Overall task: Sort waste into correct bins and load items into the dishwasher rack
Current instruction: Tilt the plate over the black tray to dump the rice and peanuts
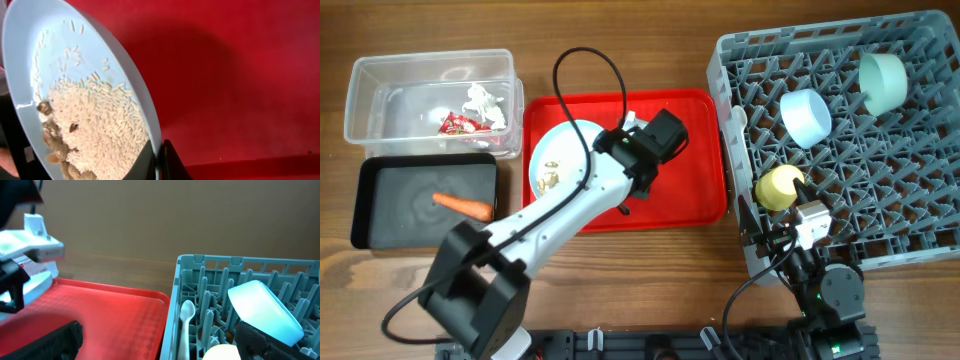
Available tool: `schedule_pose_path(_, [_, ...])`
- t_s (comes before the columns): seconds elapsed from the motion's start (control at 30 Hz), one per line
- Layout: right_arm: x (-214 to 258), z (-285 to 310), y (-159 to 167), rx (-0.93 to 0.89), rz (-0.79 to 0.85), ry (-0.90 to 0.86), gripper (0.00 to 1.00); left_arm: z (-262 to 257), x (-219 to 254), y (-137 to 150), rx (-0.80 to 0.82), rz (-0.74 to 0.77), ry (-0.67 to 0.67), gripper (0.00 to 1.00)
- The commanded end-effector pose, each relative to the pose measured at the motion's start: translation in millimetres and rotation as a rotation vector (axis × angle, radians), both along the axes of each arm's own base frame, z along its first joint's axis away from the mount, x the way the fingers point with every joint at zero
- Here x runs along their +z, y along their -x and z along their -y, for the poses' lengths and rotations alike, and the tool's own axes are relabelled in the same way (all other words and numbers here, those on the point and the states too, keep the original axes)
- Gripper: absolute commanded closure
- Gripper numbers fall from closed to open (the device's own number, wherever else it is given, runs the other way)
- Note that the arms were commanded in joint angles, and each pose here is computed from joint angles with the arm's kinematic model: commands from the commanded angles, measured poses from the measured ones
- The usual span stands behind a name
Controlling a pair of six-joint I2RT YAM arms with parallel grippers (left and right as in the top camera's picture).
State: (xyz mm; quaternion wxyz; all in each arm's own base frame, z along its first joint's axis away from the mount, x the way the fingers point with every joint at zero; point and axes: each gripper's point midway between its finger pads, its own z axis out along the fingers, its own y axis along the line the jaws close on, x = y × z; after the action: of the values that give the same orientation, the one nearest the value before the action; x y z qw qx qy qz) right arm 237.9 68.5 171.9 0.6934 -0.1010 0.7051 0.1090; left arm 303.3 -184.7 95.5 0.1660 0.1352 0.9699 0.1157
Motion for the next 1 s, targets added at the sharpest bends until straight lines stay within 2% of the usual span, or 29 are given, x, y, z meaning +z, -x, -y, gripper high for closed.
schedule_pose_path(0.0, [3, 3, 0, -0.014, 0.017, 0.006, 0.00, -1, 20, -5, -0.047, 0.045, -0.015, 0.96])
schedule_pose_path(0.33, [3, 3, 0, -0.014, 0.017, 0.006, 0.00, -34, 29, 13, 0.025, 0.012, -0.122, 0.96])
schedule_pose_path(0.6, [3, 3, 0, -0.014, 0.017, 0.006, 0.00, -45, 47, 19, 0.115, -0.026, 0.048, 0.96])
schedule_pose_path(0.8, [3, 3, 0, -0.014, 0.017, 0.006, 0.00, -82, 56, 8, 0.281, -0.057, 0.195, 0.96])
schedule_pose_path(0.97, [3, 3, 0, -0.014, 0.017, 0.006, 0.00, -116, 56, -2, 0.404, -0.071, 0.256, 0.96])
